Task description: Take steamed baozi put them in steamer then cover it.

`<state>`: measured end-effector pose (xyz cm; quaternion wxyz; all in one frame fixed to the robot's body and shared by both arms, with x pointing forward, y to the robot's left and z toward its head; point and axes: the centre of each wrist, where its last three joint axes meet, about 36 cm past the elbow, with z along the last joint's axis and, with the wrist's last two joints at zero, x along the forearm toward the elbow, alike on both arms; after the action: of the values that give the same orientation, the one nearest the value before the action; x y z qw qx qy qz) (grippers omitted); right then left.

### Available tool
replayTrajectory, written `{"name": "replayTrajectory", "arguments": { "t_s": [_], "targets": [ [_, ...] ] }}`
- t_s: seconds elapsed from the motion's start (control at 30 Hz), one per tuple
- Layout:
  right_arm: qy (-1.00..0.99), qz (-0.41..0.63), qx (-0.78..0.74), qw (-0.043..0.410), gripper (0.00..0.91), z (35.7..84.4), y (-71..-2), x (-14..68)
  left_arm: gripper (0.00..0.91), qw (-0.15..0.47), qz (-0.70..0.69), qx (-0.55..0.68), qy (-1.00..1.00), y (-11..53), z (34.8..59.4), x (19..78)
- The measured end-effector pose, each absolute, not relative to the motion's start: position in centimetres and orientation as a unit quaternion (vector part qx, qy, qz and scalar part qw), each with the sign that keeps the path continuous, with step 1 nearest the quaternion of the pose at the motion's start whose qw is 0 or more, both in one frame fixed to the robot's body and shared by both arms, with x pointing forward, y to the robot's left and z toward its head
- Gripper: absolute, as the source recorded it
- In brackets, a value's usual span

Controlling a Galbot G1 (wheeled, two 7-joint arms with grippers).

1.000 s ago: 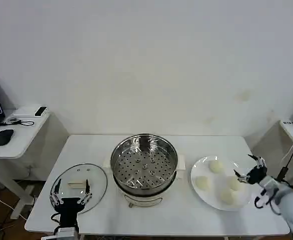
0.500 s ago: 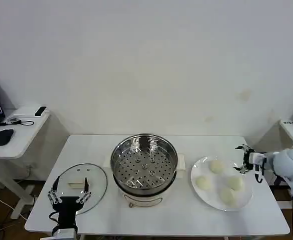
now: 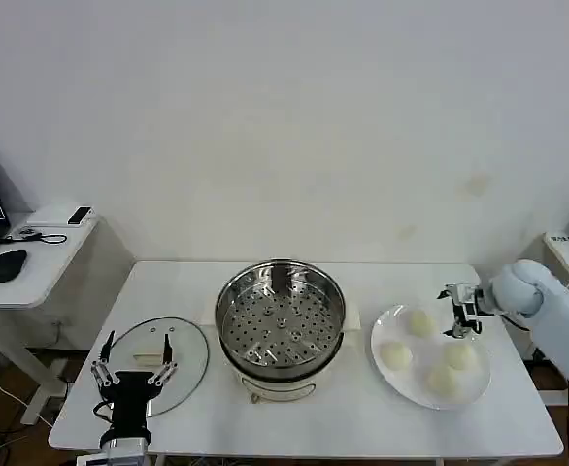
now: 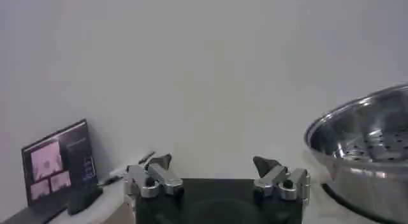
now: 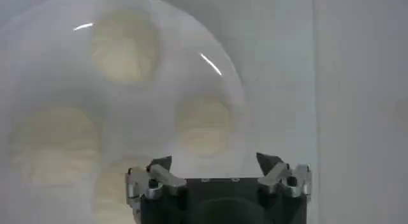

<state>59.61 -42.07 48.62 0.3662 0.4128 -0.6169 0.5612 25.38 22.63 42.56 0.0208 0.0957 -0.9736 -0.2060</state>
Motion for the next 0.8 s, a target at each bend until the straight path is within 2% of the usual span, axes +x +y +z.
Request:
{"name": "replayTrajectory", "arguments": {
  "t_s": [0.5,0.7,0.73,0.8],
  "targets": [
    [-0.615,0.552,0.411,0.385,0.907,46.3,-39.2,62.2,0.907,0.018,-0.216,0.097,-0.971,22.6,42.6,25.2],
    [-0.612,0.549,0.407,0.397,0.806,45.3,-38.5,63.0,0.907,0.019,-0.219,0.095,-0.971,22.6,42.4,25.2],
    [-0.611,0.549,0.407,0.399,0.756,45.2,-38.4,63.0,0.907,0.020,-0.219,0.095,-0.971,22.6,42.4,25.2],
    [-0.610,0.549,0.406,0.403,0.715,45.0,-38.3,63.0,0.907,0.021,-0.220,0.095,-0.971,22.6,42.2,25.2]
  ]
}}
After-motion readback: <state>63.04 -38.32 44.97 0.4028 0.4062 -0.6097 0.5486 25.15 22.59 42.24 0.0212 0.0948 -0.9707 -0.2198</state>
